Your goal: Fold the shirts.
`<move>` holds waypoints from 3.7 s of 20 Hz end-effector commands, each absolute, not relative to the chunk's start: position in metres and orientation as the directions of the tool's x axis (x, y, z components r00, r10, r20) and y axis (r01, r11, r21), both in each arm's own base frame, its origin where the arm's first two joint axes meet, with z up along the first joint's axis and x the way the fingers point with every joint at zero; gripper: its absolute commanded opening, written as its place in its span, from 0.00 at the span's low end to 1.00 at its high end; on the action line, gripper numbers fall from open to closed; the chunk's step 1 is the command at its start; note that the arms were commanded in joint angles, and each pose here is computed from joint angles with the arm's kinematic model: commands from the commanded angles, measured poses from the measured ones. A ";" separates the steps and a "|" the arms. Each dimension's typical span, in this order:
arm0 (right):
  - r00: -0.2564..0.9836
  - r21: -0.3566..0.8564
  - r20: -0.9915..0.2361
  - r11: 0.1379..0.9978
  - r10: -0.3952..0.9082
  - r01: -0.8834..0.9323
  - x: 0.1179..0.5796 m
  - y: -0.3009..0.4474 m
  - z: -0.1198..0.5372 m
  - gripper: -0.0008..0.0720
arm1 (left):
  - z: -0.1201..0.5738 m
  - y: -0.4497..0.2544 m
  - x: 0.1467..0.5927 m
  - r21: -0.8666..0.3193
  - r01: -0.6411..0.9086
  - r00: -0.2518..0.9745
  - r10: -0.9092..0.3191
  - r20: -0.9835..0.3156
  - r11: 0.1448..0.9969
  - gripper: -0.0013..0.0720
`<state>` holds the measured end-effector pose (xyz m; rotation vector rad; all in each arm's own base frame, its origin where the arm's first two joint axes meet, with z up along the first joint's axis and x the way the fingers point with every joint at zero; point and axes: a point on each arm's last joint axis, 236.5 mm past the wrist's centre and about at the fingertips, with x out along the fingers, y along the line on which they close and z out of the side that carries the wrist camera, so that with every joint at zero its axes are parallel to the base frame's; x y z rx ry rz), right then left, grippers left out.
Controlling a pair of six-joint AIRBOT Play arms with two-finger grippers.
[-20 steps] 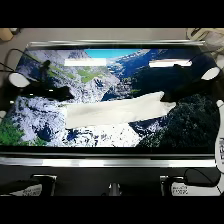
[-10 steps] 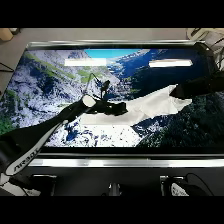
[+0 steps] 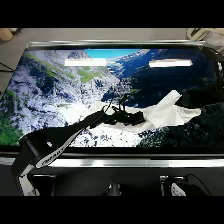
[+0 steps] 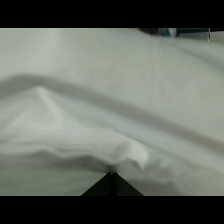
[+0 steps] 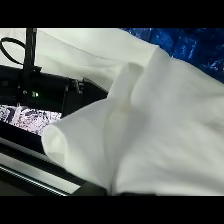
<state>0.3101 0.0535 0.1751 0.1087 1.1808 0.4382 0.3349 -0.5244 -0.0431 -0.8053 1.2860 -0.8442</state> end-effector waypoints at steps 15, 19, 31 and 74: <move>0.170 0.583 -0.684 0.672 0.709 -0.457 0.402 0.341 0.043 0.04 | 0.312 -0.121 0.434 -0.495 0.404 0.792 -0.565 -0.232 0.769 0.05; 0.021 0.693 -0.659 0.618 0.752 -0.371 0.374 0.392 -0.012 0.05 | 0.318 -0.119 0.405 -0.483 0.425 0.763 -0.590 -0.263 0.765 0.05; -0.010 0.453 -0.854 0.734 0.520 -0.506 0.379 0.195 0.027 0.90 | 0.303 -0.107 0.407 -0.414 0.394 0.776 -0.539 -0.329 0.820 0.05; 0.296 0.235 -0.935 0.967 0.196 0.102 0.338 -0.218 0.111 0.04 | 0.266 -0.105 0.414 -0.454 0.348 0.749 -0.535 -0.391 0.820 0.05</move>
